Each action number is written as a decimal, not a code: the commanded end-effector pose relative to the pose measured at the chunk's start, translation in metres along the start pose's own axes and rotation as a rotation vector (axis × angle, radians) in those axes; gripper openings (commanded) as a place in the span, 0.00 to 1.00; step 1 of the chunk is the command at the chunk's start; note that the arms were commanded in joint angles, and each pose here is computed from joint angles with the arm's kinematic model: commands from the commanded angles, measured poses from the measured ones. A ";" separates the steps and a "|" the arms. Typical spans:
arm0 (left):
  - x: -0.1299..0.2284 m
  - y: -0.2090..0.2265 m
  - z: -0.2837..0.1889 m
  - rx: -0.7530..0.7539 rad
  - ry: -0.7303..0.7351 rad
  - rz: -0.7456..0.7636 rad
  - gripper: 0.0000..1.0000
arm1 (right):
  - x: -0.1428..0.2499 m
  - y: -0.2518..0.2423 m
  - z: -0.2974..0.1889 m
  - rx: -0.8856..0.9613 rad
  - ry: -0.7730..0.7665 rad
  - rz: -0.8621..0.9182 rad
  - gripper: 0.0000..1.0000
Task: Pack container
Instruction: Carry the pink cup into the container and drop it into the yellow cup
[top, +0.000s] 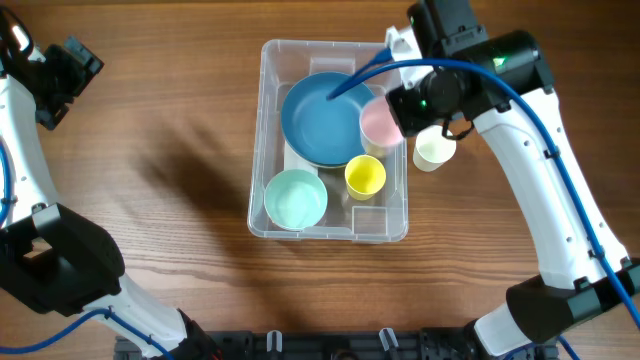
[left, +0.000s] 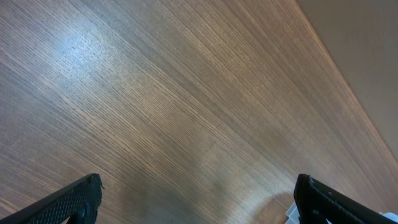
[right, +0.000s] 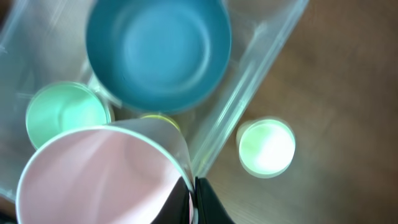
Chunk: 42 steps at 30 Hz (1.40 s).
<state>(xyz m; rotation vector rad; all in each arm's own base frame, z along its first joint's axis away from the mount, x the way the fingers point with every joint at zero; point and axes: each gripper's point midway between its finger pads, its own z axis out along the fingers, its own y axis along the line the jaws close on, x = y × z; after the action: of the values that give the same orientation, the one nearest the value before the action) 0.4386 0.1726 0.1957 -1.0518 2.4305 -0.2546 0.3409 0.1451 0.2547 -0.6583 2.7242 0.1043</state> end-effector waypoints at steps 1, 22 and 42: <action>-0.008 -0.006 -0.017 0.017 -0.045 -0.001 1.00 | 0.018 0.003 0.014 -0.014 0.074 0.054 0.04; -0.008 -0.006 -0.017 0.016 -0.045 -0.001 1.00 | 0.043 0.028 0.085 -0.163 0.147 0.040 0.04; -0.008 -0.006 -0.017 0.016 -0.045 -0.001 1.00 | 0.033 0.018 0.095 -0.107 0.099 0.011 0.46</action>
<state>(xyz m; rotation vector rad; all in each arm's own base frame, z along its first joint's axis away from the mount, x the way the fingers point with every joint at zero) 0.4386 0.1726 0.1958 -1.0521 2.4300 -0.2546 0.3280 0.1546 0.1517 -0.7073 2.8661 0.1926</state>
